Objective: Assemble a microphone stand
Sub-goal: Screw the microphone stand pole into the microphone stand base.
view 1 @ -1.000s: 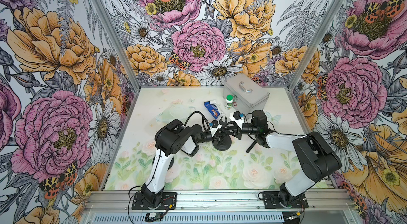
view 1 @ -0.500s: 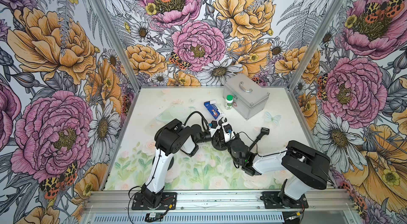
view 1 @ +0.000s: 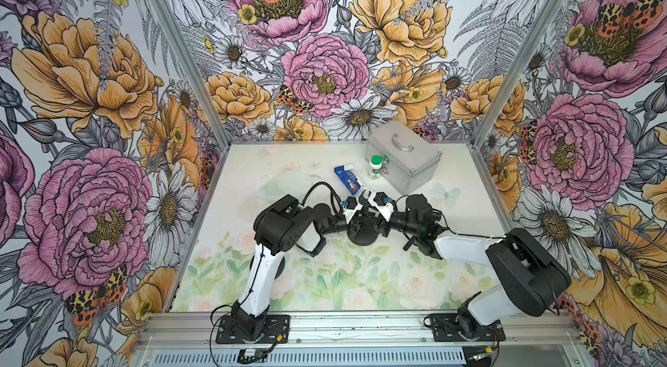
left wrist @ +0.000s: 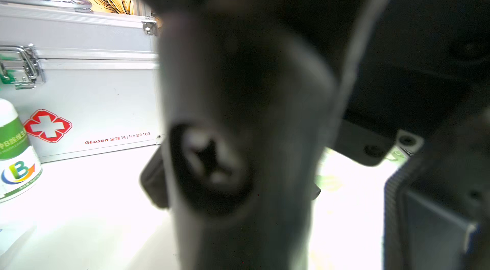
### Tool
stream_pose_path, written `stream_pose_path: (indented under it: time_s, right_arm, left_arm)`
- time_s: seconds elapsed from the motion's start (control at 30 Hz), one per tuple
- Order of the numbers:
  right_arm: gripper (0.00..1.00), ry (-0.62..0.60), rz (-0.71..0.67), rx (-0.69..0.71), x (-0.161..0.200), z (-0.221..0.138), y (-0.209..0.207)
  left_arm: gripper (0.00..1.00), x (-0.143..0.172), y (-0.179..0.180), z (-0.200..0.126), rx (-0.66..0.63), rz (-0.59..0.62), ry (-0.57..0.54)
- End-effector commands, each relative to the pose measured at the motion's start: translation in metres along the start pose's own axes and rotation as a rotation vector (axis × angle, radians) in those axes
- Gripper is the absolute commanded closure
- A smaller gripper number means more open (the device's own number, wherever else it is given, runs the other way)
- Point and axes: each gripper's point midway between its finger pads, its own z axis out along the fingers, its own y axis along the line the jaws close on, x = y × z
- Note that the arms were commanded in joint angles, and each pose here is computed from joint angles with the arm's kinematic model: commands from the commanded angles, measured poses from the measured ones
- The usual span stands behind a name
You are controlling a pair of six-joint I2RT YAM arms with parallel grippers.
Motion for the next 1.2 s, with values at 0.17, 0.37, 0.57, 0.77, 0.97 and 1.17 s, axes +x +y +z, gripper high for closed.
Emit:
stream_pose_path:
  time_s: [0.17,0.37,0.57,0.77,0.97,1.17]
  right_arm:
    - [0.62,-0.102,0.09,-0.469,-0.023,-0.005,0.019]
    - [1.0,-0.072,0.099,-0.414,-0.011,0.01,0.002]
    - [1.0,-0.077,0.09,0.028,0.006,0.006,-0.037]
    - [1.0,-0.059,0.312,0.802,0.046,-0.036,-0.063]
    - [1.0,0.086,0.11,0.774,0.042,0.01,-0.009]
    - [1.0,0.07,-0.033,0.46,0.03,0.032,0.018]
  left_arm:
    - [0.9,0.007,-0.009,0.006,0.046,-0.048,0.024]
    - [0.9,0.007,-0.009,0.005,0.044,-0.049,0.024]
    - [0.9,0.007,-0.008,0.006,0.042,-0.049,0.023]
    - [0.9,0.007,-0.008,0.006,0.042,-0.05,0.023]
    - [0.9,0.006,-0.01,0.005,0.046,-0.044,0.023]
    - [0.9,0.006,-0.011,0.006,0.046,-0.04,0.023]
